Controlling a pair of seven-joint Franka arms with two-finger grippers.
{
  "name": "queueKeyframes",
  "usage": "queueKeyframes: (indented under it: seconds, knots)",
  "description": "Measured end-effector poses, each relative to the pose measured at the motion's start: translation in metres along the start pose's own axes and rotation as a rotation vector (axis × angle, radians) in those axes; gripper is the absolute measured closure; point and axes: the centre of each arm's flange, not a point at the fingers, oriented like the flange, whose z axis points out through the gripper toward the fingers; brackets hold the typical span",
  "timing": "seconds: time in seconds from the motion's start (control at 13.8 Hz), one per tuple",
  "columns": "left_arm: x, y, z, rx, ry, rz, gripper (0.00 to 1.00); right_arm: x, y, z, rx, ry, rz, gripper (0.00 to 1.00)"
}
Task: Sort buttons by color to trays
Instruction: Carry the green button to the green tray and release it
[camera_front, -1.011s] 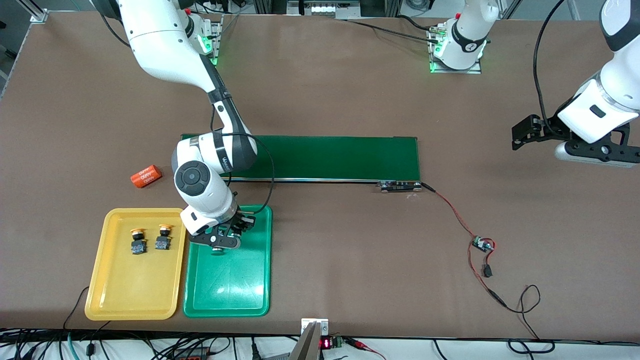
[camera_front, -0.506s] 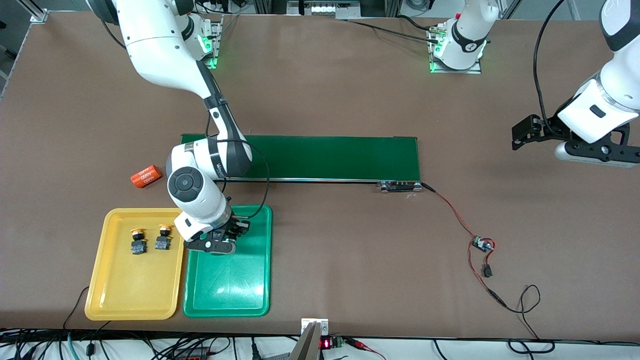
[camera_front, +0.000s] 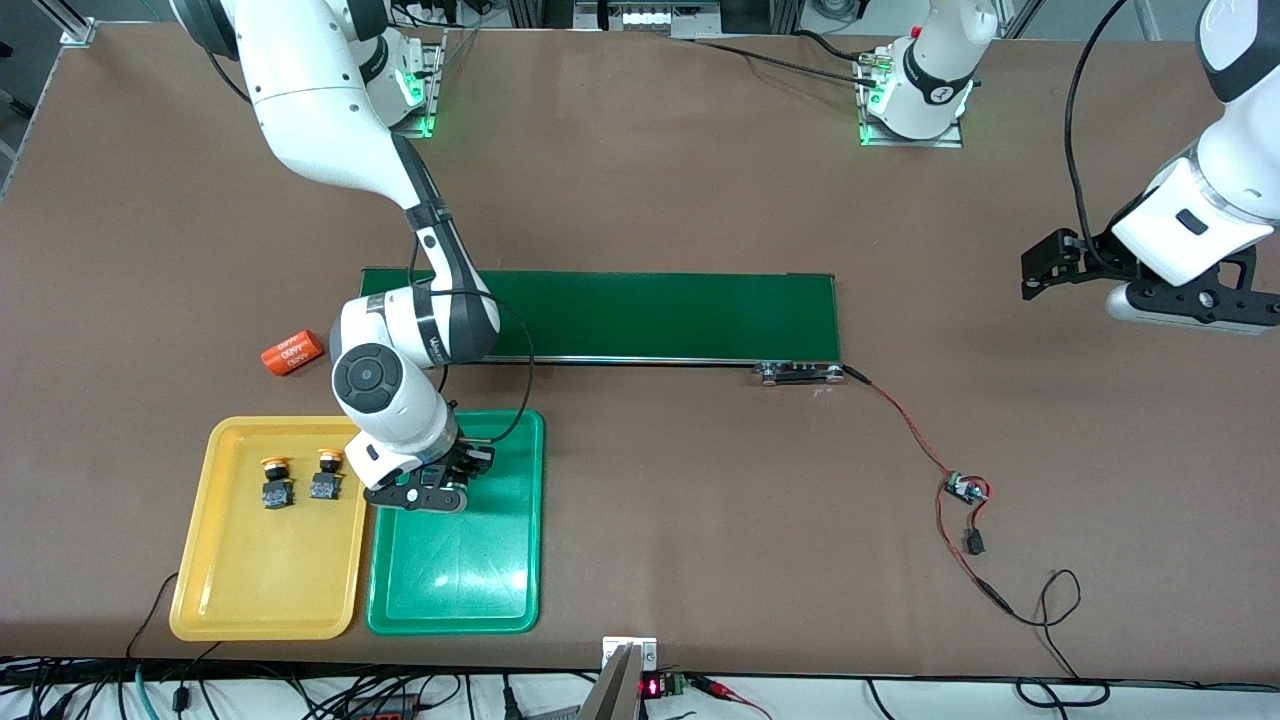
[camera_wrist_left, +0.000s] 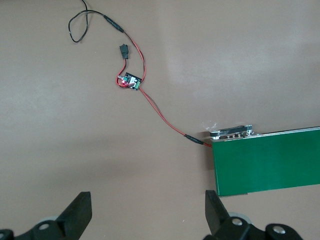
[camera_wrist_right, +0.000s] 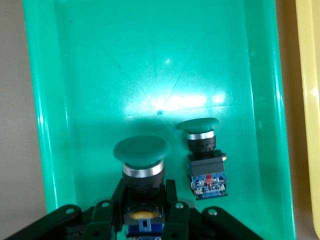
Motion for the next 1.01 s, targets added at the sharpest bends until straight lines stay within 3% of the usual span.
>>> queueKeyframes:
  seconds: [0.58, 0.65, 1.01]
  knots:
    - [0.000, 0.001, 0.000, 0.000, 0.000, 0.001, 0.00, 0.000, -0.002, 0.029, -0.003, 0.027, -0.024, 0.67]
    - [0.000, 0.001, 0.000, 0.000, 0.000, 0.001, 0.00, 0.001, -0.001, 0.033, -0.003, 0.033, -0.024, 0.62]
    - [0.000, 0.001, 0.000, 0.000, 0.000, 0.002, 0.00, 0.009, -0.001, 0.026, 0.008, 0.063, -0.020, 0.09]
